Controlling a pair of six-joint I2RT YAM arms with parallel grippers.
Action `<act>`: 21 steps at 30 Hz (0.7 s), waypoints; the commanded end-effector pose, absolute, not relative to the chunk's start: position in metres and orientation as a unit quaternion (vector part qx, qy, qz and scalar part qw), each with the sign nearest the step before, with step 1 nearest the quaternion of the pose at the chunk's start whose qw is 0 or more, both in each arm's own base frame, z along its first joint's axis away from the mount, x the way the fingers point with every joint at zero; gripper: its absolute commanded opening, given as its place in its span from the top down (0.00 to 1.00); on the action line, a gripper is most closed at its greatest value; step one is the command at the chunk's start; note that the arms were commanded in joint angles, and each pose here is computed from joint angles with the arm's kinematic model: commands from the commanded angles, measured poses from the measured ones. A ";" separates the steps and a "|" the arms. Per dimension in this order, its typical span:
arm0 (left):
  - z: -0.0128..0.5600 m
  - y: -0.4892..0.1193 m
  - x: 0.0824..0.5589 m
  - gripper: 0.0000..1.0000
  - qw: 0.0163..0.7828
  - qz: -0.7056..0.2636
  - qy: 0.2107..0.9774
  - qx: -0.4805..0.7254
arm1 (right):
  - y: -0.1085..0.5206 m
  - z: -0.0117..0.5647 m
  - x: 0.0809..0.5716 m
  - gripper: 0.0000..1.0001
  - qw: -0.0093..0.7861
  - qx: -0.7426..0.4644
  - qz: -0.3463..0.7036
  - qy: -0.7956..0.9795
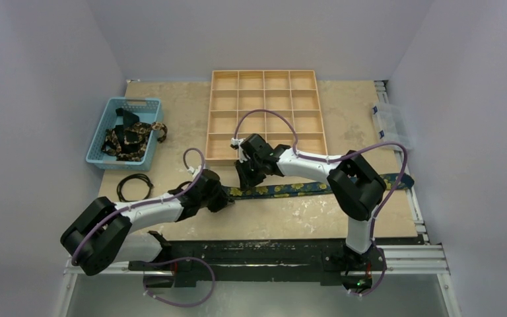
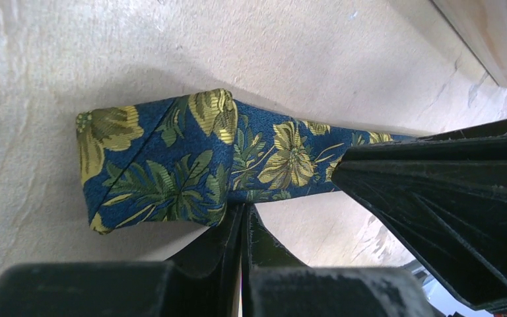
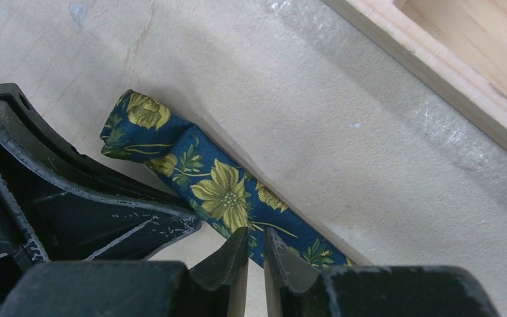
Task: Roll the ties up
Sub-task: Roll the tie at the center of the board.
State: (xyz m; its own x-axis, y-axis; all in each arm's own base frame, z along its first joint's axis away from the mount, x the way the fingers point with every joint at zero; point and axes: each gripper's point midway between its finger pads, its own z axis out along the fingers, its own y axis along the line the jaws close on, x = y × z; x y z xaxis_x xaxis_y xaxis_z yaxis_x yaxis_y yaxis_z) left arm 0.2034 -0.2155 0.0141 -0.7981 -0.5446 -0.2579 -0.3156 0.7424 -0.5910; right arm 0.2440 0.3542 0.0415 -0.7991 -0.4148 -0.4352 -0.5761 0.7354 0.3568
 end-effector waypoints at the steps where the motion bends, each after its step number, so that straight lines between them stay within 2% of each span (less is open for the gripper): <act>1: -0.002 -0.189 0.205 1.00 0.237 -0.210 0.915 -0.249 | 0.369 0.073 0.259 0.85 0.210 -0.278 0.263 0.900; 7: -0.005 -0.182 0.200 1.00 0.236 -0.207 0.912 -0.264 | 0.360 0.076 0.290 0.84 0.259 -0.252 0.198 0.911; 15: -0.006 -0.188 0.202 1.00 0.225 -0.206 0.917 -0.259 | 0.359 0.033 0.281 0.87 0.213 -0.276 0.181 0.919; 21: -0.009 -0.190 0.202 1.00 0.218 -0.207 0.916 -0.266 | 0.370 0.034 0.264 0.90 0.195 -0.310 0.208 0.907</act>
State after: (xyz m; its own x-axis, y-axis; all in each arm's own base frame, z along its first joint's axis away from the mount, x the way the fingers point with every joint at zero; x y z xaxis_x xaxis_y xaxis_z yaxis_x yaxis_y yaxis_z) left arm 0.2123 -0.2091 0.0141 -0.7624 -0.5770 -0.2930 -0.3327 0.7379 -0.5872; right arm 0.2772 0.3591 0.0237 -0.7684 -0.4356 -0.4688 -0.5825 0.7794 0.2306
